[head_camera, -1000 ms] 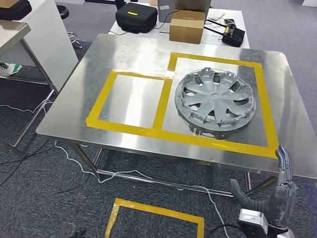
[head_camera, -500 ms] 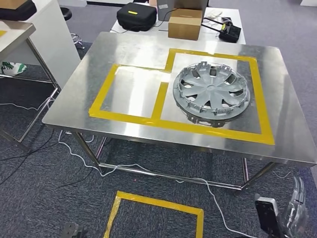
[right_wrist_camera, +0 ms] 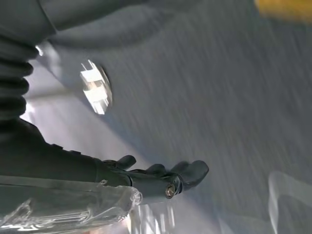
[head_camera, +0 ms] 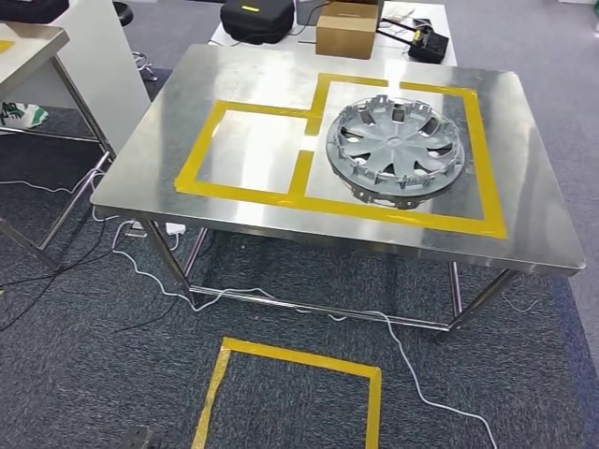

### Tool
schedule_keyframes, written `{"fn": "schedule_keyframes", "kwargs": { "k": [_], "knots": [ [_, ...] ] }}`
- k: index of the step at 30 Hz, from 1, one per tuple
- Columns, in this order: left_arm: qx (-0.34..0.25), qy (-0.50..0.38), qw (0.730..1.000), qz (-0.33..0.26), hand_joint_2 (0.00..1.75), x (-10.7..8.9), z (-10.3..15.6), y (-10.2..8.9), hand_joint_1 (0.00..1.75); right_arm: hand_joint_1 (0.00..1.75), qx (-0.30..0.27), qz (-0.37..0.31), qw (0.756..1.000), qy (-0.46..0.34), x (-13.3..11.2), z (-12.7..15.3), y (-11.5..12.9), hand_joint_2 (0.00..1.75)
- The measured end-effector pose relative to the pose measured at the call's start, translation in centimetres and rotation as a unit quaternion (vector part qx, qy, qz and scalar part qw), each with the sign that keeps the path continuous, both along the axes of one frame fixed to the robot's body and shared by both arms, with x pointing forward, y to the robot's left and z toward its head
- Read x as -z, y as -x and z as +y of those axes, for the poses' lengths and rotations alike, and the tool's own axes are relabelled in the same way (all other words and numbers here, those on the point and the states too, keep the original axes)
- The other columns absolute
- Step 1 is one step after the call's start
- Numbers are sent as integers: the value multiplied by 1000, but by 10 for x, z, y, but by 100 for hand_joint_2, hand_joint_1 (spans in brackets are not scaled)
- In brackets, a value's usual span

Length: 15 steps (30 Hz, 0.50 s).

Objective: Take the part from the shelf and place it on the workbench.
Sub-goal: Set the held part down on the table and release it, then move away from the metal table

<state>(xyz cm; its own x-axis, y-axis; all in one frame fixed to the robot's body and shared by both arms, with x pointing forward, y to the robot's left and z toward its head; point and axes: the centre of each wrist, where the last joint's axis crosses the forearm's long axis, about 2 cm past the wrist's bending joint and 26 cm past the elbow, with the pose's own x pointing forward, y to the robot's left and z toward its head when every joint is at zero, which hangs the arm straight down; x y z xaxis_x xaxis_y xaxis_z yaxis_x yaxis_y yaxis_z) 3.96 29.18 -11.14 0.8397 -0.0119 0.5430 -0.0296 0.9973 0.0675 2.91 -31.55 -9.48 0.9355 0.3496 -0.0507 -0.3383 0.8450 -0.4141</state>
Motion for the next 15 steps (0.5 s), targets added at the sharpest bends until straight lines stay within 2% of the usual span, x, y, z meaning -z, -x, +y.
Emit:
{"fn": "schedule_keyframes", "kwargs": {
  "k": [3,5,9,15],
  "knots": [
    [6,-5,1000,6,0,0,5,1,0,0,28,51,996,-66,7,17,11,0],
    [7,-6,1000,6,0,0,6,1,0,0,36,61,994,-81,9,22,13,0],
    [8,-8,1000,7,0,0,7,1,0,0,47,62,992,-97,10,27,14,0],
    [14,-10,1000,9,0,0,10,2,0,0,127,20,980,-155,11,37,3,0]
  ]
}}
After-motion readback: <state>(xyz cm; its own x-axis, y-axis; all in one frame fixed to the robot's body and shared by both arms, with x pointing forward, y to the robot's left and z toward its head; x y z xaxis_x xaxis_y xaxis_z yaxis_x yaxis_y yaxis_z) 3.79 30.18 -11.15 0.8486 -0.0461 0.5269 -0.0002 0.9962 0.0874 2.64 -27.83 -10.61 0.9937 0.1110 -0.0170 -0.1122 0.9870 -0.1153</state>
